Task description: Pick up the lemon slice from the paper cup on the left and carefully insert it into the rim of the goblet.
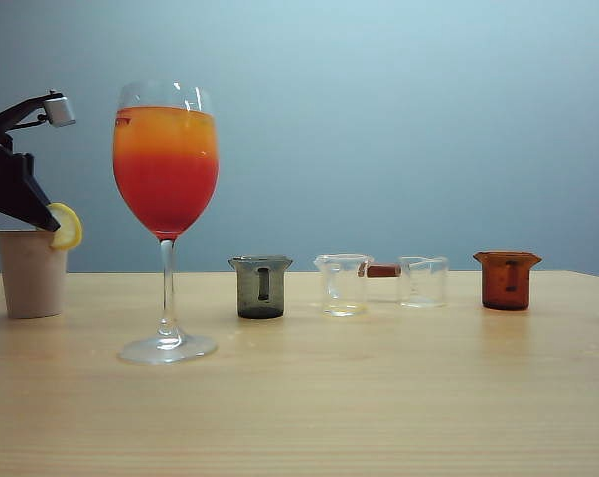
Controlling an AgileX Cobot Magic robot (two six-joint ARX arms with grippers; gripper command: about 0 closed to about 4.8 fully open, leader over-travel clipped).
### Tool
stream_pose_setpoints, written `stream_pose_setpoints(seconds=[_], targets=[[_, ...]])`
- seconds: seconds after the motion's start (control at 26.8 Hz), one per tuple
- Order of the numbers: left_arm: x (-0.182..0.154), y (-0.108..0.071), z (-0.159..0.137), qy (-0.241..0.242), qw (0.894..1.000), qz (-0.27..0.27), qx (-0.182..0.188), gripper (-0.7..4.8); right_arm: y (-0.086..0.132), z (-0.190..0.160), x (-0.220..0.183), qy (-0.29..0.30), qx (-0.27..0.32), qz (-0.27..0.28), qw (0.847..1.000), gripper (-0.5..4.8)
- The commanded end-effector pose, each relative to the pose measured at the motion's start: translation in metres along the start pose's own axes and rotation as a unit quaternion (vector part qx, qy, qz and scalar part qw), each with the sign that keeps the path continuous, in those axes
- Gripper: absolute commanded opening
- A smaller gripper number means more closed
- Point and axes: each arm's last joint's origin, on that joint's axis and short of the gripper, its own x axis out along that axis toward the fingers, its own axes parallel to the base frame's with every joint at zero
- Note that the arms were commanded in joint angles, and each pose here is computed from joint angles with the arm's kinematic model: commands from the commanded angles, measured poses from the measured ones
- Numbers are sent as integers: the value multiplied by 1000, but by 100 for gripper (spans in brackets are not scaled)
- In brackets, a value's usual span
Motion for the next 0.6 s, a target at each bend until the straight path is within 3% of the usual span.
stream_pose_setpoints(seconds=[0.04,0.19,0.34,0.48,0.6], targets=[[-2,1,3,-4,1000,5,9,169,-1,3,-1,-10,1,-1,1000,-2],[-2,3,3,-6,1000,11,13,106,-1,3,-1,-11,1,-3,1000,-2],[-2,3,3,-6,1000,12,13,104,-1,3,-1,-11,1,-3,1000,-2],[-2,4,4,-8,1000,16,16,14,-1,3,-1,-10,1,-3,1000,-2],[-2,4,4,-8,1000,17,16,-5,-1,3,-1,-10,1,-3,1000,-2]])
